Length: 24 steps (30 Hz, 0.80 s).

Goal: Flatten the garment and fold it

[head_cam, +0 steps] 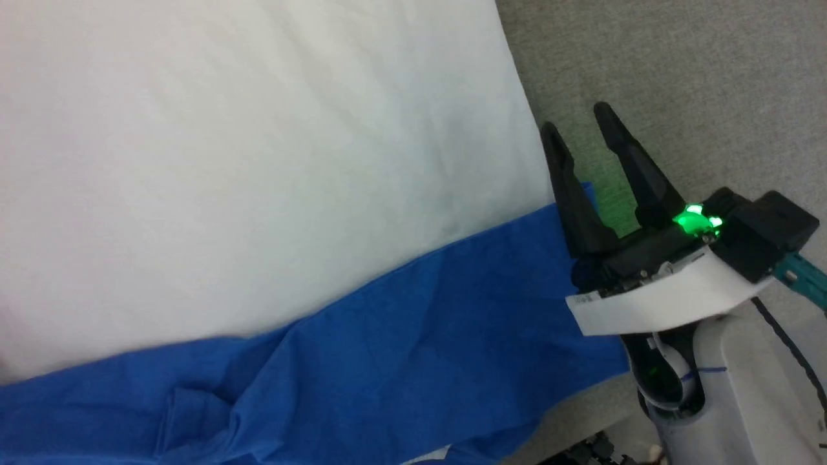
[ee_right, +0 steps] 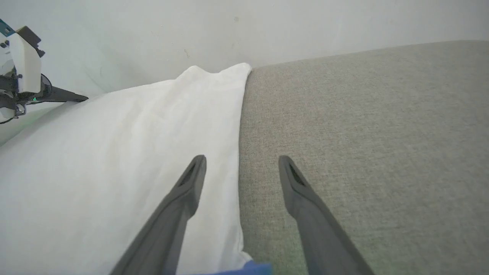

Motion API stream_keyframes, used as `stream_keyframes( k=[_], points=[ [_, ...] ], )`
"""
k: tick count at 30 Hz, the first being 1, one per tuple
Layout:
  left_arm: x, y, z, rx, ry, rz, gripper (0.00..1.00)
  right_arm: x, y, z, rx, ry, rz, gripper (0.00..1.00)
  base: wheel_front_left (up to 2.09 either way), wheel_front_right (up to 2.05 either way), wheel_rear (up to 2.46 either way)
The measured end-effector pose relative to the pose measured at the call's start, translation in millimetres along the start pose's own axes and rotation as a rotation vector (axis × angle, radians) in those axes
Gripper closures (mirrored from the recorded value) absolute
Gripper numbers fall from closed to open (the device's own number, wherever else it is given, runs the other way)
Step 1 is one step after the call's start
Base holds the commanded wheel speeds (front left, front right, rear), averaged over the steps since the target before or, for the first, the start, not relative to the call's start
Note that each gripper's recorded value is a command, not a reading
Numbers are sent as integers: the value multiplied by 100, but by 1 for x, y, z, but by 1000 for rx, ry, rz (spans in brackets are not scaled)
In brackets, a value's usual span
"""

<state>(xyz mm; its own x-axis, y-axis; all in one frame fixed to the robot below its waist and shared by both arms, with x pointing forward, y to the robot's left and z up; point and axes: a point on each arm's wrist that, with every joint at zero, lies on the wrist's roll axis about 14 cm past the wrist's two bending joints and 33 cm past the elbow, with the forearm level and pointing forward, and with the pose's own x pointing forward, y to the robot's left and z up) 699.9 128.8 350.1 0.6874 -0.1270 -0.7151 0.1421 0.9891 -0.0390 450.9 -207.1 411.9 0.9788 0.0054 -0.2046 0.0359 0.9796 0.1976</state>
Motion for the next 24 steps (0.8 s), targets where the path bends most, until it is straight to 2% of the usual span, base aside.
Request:
stream_keyframes(
  k=[4, 8, 14, 19, 24],
  points=[
    [-5, -2, 1, 19, -22, -14, 100, 24, 10, 18, -61, -33, 51, 0, 0, 0, 0],
    [-12, -8, 1, 34, -47, -42, 100, 67, 20, 51, -146, -78, 104, 0, 0, 0, 0],
    [-23, -18, 1, 10, -92, -97, 100, 143, 26, 86, -157, -48, 122, 0, 0, 0, 0],
    [-34, -17, 8, 10, -155, -117, 100, 190, 27, 66, -155, 135, 92, 0, 0, 0, 0],
    [-38, -14, 5, 21, -170, -122, 100, 212, 16, 33, -146, 339, 25, 0, 0, 0, 0]
  ],
)
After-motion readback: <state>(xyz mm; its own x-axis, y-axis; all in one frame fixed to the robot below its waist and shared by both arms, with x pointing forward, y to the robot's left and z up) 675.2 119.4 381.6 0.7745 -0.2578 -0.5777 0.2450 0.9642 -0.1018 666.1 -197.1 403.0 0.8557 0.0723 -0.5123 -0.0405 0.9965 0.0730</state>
